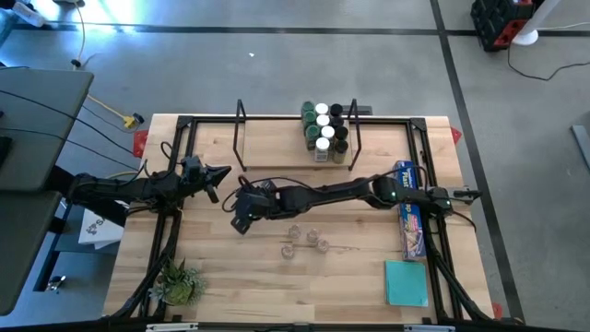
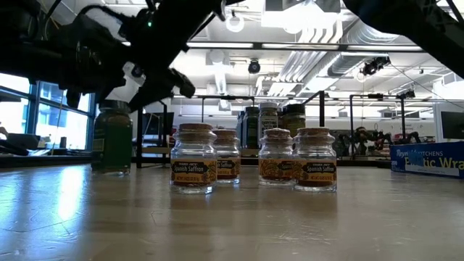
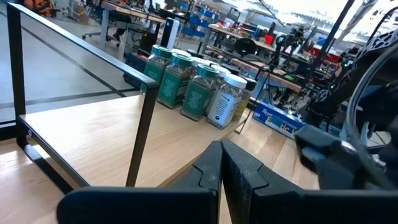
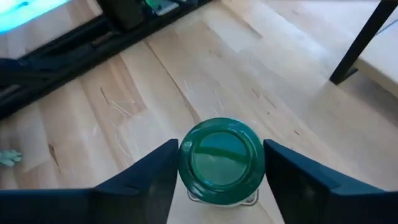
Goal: Shelf spices
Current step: Put the green seasoning bottle on the shelf and align with the other green seasoning bottles
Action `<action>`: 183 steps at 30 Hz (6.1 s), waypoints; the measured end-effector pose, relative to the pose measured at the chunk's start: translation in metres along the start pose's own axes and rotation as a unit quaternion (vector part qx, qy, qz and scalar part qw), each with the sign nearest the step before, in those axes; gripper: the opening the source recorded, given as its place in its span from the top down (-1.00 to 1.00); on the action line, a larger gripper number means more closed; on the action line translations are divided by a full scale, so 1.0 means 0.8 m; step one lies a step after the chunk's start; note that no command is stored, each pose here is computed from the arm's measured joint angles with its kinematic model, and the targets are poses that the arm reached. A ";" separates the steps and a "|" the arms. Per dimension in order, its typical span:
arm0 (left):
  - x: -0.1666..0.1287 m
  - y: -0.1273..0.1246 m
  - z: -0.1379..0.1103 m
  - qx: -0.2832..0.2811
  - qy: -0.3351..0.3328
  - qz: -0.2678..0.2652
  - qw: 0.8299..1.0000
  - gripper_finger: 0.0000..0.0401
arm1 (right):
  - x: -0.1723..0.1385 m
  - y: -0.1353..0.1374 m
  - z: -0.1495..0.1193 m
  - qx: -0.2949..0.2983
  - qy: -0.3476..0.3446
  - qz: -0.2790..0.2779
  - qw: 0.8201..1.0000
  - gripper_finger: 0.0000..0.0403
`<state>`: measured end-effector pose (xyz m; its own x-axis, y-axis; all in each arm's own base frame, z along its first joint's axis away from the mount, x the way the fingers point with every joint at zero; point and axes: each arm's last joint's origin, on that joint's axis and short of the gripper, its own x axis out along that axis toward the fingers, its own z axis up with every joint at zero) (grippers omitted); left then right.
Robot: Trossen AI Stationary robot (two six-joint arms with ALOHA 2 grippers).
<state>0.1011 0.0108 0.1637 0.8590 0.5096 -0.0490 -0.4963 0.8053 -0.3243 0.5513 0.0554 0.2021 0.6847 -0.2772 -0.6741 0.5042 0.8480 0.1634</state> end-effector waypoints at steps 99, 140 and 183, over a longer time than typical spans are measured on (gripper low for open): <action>0.001 0.000 -0.001 0.003 0.005 0.002 1.000 0.97 | -0.064 -0.109 0.068 -0.135 0.137 -0.034 0.981 0.06; 0.001 0.000 -0.001 0.003 0.005 0.002 1.000 0.97 | -0.094 -0.305 0.111 -0.291 0.288 0.061 0.910 -0.13; 0.001 0.000 -0.001 0.003 0.005 0.002 1.000 0.97 | -0.116 -0.296 0.114 -0.198 0.314 -0.040 0.928 -0.10</action>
<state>0.1018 0.0107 0.1627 0.8585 0.5095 -0.0589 -0.4999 0.8056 -0.3179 0.4167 -0.1609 0.2919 0.1500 -0.1344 -0.9795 0.2223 0.9699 -0.0990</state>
